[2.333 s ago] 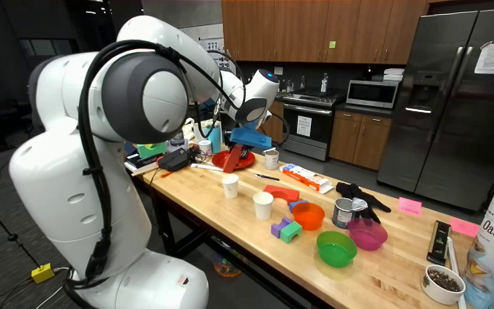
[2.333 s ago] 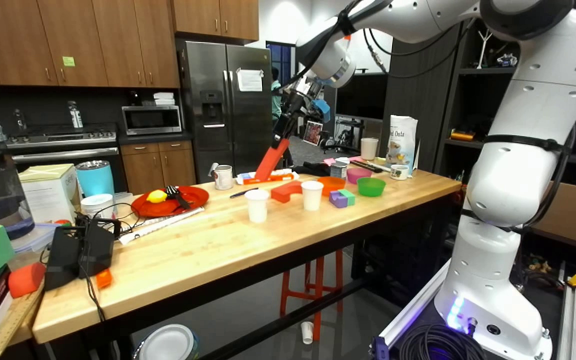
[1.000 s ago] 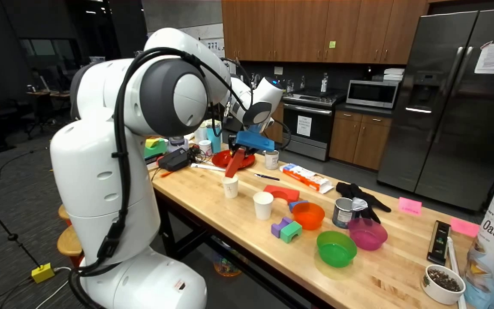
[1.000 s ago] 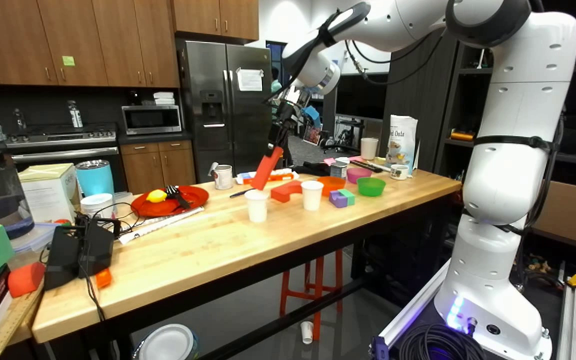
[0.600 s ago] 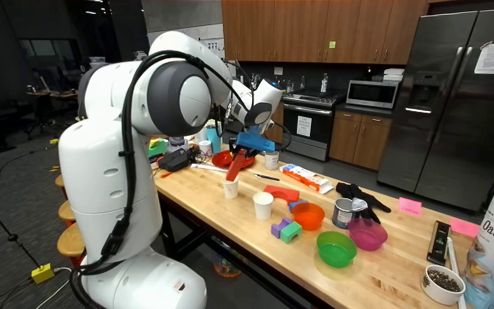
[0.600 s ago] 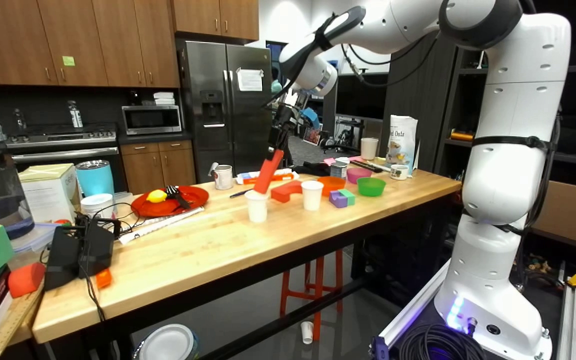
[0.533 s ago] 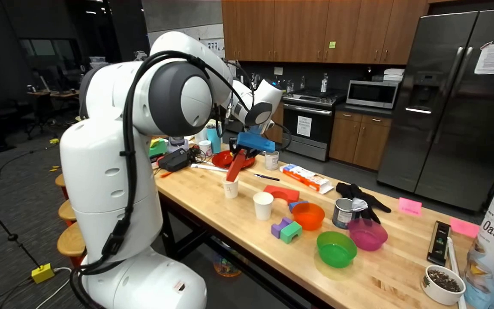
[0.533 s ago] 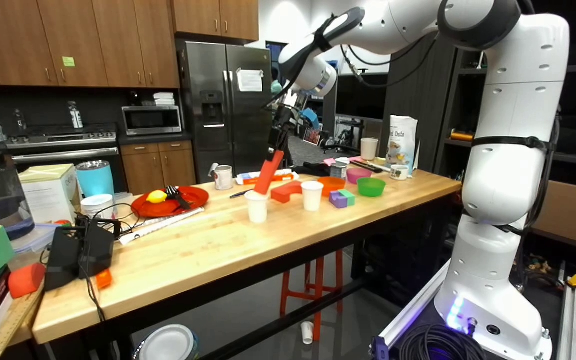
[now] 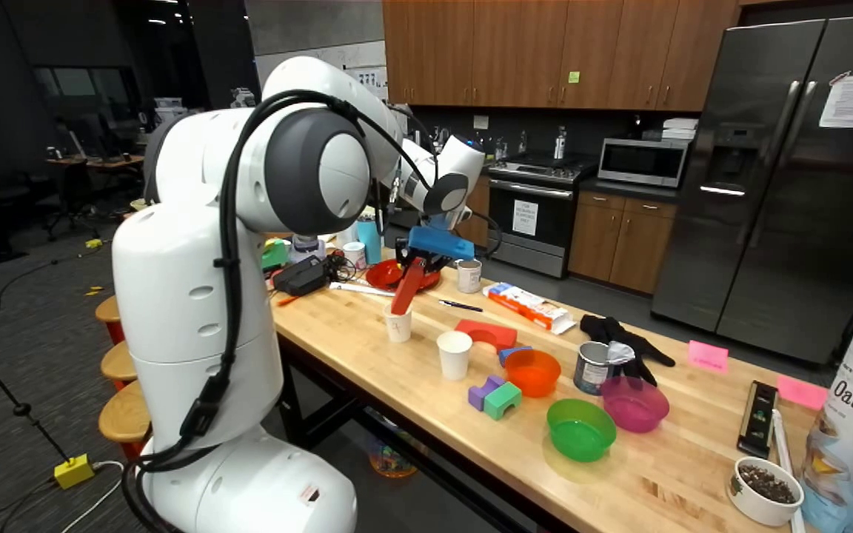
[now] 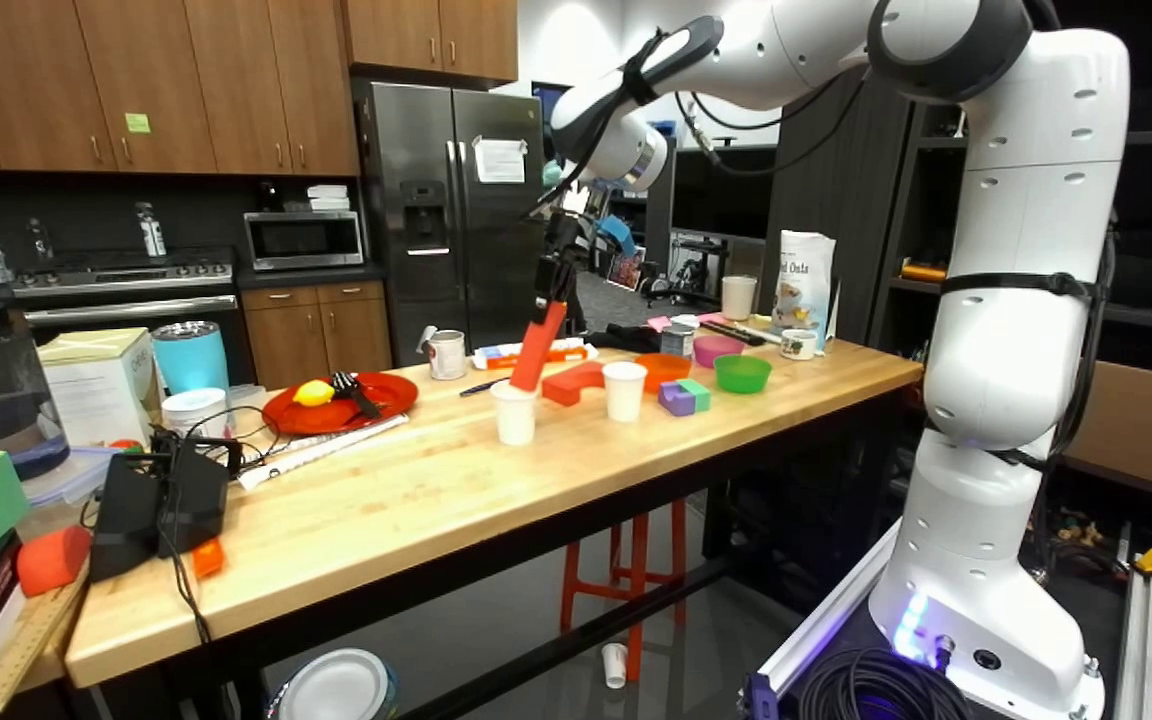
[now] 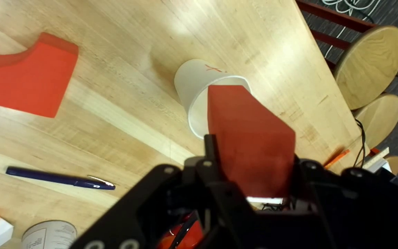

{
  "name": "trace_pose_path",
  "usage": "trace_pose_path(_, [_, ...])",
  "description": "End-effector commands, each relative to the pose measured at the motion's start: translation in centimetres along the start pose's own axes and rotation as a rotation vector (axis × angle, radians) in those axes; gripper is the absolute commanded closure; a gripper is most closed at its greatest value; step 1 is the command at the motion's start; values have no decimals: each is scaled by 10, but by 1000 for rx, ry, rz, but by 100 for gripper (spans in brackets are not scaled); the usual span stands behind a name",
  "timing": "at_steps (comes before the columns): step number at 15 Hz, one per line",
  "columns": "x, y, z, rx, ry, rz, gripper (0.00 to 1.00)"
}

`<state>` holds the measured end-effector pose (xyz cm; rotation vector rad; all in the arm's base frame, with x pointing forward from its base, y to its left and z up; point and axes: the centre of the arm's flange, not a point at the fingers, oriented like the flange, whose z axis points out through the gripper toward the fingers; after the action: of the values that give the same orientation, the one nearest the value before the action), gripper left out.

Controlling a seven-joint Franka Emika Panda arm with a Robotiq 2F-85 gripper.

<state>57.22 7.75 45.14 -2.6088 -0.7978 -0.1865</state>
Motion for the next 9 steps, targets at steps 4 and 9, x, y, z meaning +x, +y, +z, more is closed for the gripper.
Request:
trace_pose_path(4, [11,-2,-8,-45,-36,-37,24])
trace_pose_path(9, [14,-4,-10,-59,-36,-54,0])
